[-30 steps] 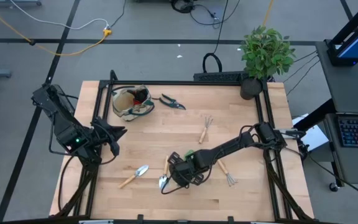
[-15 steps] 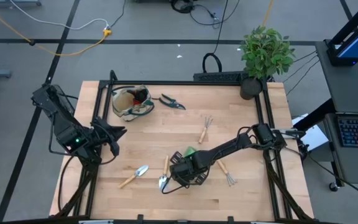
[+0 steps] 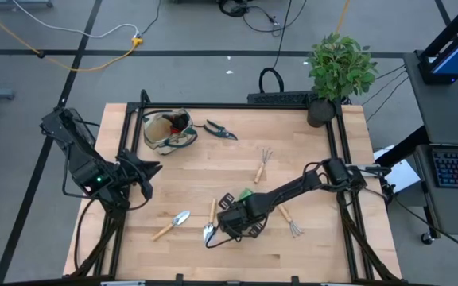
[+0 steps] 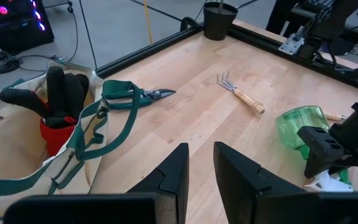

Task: Pick & Place Garden tools in Gardening bag
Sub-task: Put the green spray bottle into the gardening bag

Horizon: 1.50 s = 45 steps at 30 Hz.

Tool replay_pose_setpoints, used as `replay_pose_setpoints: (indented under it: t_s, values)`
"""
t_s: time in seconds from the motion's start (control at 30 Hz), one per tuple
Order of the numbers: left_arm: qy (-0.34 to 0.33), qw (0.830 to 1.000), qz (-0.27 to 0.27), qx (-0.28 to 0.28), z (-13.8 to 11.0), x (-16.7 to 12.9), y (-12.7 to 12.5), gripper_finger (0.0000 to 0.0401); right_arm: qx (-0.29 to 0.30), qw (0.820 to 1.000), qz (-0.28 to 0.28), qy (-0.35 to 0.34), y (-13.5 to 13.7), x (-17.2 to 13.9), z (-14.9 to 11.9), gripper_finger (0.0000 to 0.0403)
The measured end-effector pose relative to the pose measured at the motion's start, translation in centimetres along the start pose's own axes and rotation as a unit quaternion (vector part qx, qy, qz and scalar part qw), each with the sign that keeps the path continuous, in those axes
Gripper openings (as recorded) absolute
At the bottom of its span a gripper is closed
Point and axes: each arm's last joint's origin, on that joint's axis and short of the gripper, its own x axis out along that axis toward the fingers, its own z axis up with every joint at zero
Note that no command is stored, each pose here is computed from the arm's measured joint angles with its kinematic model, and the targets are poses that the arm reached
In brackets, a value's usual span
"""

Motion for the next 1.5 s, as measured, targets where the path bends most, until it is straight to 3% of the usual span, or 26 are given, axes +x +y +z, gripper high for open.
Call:
replay_pose_setpoints:
  t_s: [0.63, 0.83, 1.0, 1.17, 1.37, 1.5]
  values:
    - [0.031, 0.999, -0.007, 0.011, -0.2, 0.0, -0.1, 0.0077, 0.107, 0.988, -0.056, -0.100, -4.6, -6.2, 2.9, 0.0131]
    - [0.035, 0.999, -0.009, 0.010, -0.2, 0.0, -0.1, 0.0077, 0.166, 0.967, -0.064, -0.181, -6.7, -9.9, 2.5, 0.0131]
    - [0.031, 0.999, -0.024, 0.022, -0.1, 0.0, -0.6, 0.0077, 0.244, 0.926, -0.049, -0.284, -9.2, -13.6, 1.4, 0.0130]
    - [0.024, 0.999, -0.032, 0.026, 0.1, 0.1, -0.9, 0.0077, 0.295, 0.871, -0.007, -0.393, -11.8, -16.6, 0.3, 0.0130]
    - [0.011, 1.000, -0.022, -0.007, 0.5, 0.5, -1.0, 0.0077, 0.326, 0.799, 0.061, -0.501, -14.7, -18.6, -1.0, 0.0130]
    - [0.004, 0.999, -0.027, -0.026, 0.8, 0.7, -1.4, 0.0077, 0.328, 0.762, 0.102, -0.549, -16.1, -19.4, -1.6, 0.0130]
